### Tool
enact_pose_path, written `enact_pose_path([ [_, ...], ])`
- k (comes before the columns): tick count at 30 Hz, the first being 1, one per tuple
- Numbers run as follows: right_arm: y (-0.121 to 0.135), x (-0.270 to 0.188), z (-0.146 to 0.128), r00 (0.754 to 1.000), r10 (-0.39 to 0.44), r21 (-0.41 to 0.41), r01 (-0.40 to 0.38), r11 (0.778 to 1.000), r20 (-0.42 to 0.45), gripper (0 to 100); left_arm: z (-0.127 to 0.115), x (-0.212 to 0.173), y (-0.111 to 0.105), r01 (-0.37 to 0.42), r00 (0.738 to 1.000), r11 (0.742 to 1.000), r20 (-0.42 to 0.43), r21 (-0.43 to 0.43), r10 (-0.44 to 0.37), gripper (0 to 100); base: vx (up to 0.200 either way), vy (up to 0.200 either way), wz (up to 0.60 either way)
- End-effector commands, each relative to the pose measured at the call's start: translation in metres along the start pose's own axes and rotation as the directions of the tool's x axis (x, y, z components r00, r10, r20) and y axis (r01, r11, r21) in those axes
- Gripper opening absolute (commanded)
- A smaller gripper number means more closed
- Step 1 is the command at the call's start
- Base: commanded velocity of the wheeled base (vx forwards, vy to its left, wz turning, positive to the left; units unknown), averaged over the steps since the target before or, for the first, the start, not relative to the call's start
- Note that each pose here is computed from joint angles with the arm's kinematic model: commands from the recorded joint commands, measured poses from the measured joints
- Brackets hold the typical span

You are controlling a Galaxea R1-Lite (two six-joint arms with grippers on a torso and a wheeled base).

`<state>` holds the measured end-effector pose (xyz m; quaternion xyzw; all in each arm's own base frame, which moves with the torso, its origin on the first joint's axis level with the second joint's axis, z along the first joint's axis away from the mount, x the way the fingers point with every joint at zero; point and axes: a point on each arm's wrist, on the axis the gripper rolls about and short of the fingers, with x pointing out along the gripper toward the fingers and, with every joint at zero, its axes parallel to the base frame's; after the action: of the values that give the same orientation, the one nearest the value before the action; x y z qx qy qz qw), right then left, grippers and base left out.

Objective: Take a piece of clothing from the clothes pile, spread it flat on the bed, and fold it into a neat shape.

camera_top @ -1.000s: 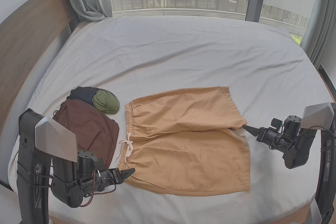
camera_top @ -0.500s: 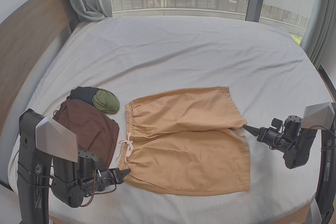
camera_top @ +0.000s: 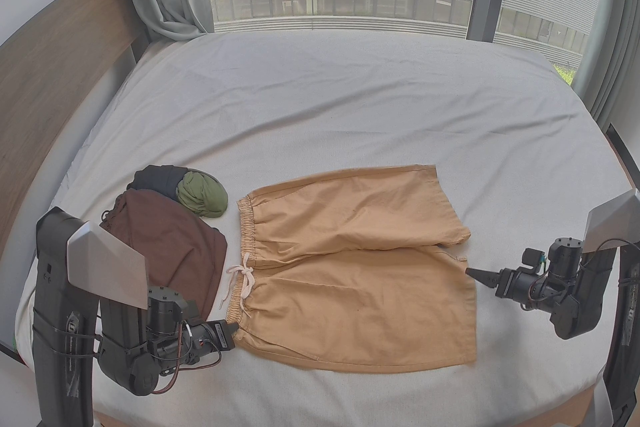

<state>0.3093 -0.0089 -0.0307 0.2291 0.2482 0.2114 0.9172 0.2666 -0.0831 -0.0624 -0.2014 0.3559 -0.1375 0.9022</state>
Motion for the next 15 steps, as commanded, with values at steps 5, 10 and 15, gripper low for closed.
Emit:
enact_pose_path([
  [5, 0.008, -0.032, -0.046, 0.980, -0.049, -0.002, 0.050, 0.999, -0.194, 100, 0.002, 0.000, -0.001, 0.003, 1.000, 1.000, 0.009, 0.005, -0.003, 0, 0.000, 0.000, 0.00],
  [10, 0.011, -0.031, -0.056, 0.971, -0.042, 0.006, 0.044, 0.999, -0.237, 100, 0.001, 0.001, -0.001, 0.003, 1.000, 1.000, 0.005, 0.006, -0.003, 0, 0.000, 0.000, 0.00],
  [15, 0.012, -0.034, -0.063, 0.962, -0.043, 0.022, 0.051, 0.998, -0.269, 100, 0.001, 0.000, -0.001, 0.004, 1.000, 1.000, 0.003, 0.004, -0.004, 0, 0.000, 0.000, 0.00],
])
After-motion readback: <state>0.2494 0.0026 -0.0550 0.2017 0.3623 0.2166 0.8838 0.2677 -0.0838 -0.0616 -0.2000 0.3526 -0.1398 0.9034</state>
